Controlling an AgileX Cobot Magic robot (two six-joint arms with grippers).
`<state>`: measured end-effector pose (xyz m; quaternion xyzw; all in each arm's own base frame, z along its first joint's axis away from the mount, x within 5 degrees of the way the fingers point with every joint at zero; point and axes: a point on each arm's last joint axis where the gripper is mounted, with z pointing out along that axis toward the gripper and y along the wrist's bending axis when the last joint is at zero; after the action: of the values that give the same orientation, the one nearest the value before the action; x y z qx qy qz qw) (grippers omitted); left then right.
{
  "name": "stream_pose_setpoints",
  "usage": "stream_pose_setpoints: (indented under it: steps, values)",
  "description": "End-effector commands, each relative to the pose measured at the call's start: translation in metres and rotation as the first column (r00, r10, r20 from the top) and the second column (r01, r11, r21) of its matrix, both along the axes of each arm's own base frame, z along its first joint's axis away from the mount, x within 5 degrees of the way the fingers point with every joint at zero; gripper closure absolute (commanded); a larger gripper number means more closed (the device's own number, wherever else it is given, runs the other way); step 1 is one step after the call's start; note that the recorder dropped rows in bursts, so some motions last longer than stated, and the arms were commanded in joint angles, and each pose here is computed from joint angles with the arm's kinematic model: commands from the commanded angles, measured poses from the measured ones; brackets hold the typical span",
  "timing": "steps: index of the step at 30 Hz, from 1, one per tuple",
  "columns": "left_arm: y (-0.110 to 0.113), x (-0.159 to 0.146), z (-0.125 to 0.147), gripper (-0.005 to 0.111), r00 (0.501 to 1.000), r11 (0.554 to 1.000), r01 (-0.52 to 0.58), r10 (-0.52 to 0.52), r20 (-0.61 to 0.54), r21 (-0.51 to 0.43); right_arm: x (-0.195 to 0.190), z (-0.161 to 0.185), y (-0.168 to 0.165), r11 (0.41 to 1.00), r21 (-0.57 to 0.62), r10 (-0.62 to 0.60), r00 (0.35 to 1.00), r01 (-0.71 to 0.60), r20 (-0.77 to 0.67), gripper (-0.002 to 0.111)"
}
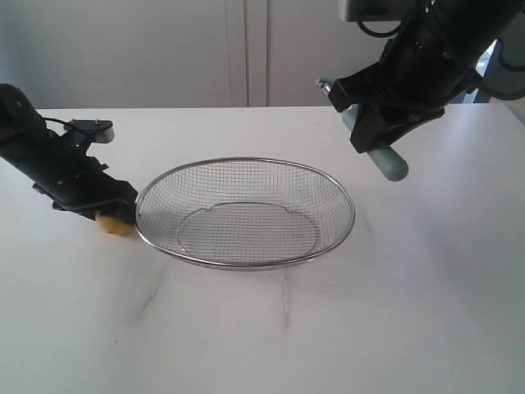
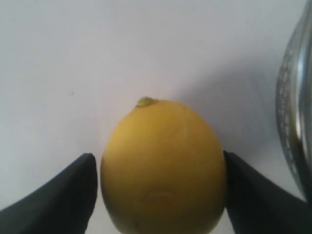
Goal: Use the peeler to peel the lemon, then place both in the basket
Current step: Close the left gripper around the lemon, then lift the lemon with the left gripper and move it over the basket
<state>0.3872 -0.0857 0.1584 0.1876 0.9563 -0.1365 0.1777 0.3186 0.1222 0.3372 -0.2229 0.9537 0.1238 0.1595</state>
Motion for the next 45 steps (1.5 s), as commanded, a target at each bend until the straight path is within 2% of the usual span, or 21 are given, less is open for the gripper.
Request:
stream_pose_setpoints:
  steps: [1,21,24,25,26,27,32,34,36,45]
  values:
    - [0.001,0.0,-0.005,0.034,1.0,1.0,0.013,-0.013,-0.009,0.013,-0.001,0.004,-0.004,1.0,0.001,0.003,1.0,-0.003,0.015,0.108]
    - [0.0,0.001,-0.019,0.037,0.999,0.999,0.031,-0.03,-0.034,0.024,-0.001,0.004,-0.004,1.0,-0.003,0.005,1.0,-0.005,0.017,0.108]
    - [0.0,0.001,-0.018,0.049,0.999,0.999,0.031,-0.03,-0.032,0.023,-0.001,0.004,-0.004,1.0,-0.003,0.009,1.0,-0.009,0.018,0.108]
    - [0.0,0.001,-0.018,0.061,0.999,0.999,0.029,-0.028,-0.033,0.023,-0.001,0.004,-0.004,1.0,-0.003,0.009,1.0,-0.009,0.018,0.108]
    - [0.0,0.001,-0.018,0.066,0.999,0.999,0.029,-0.028,-0.033,0.023,-0.001,0.004,-0.004,1.0,-0.003,0.009,1.0,-0.009,0.018,0.108]
    - [0.0,0.001,-0.018,0.078,0.999,0.999,0.03,-0.029,-0.035,0.023,-0.001,0.004,-0.004,1.0,-0.003,0.009,1.0,-0.009,0.018,0.108]
    - [0.0,0.0,-0.016,0.107,0.999,0.999,0.029,-0.029,-0.04,0.019,-0.001,0.004,-0.004,1.0,-0.004,0.01,1.0,-0.01,0.019,0.108]
    - [0.001,0.0,-0.009,0.107,0.999,1.0,0.026,-0.025,-0.019,0.017,-0.001,0.004,-0.004,1.0,-0.004,0.01,1.0,-0.01,0.019,0.108]
    - [0.001,0.0,0.0,0.107,1.0,1.0,-0.026,0.026,-0.005,-0.001,-0.001,0.004,-0.004,1.0,-0.004,0.01,1.0,-0.01,0.019,0.108]
    - [0.002,-0.007,0.037,0.107,0.998,1.0,-0.013,0.014,0.062,-0.014,-0.001,0.004,-0.004,1.0,-0.004,0.01,1.0,-0.01,0.019,0.108]
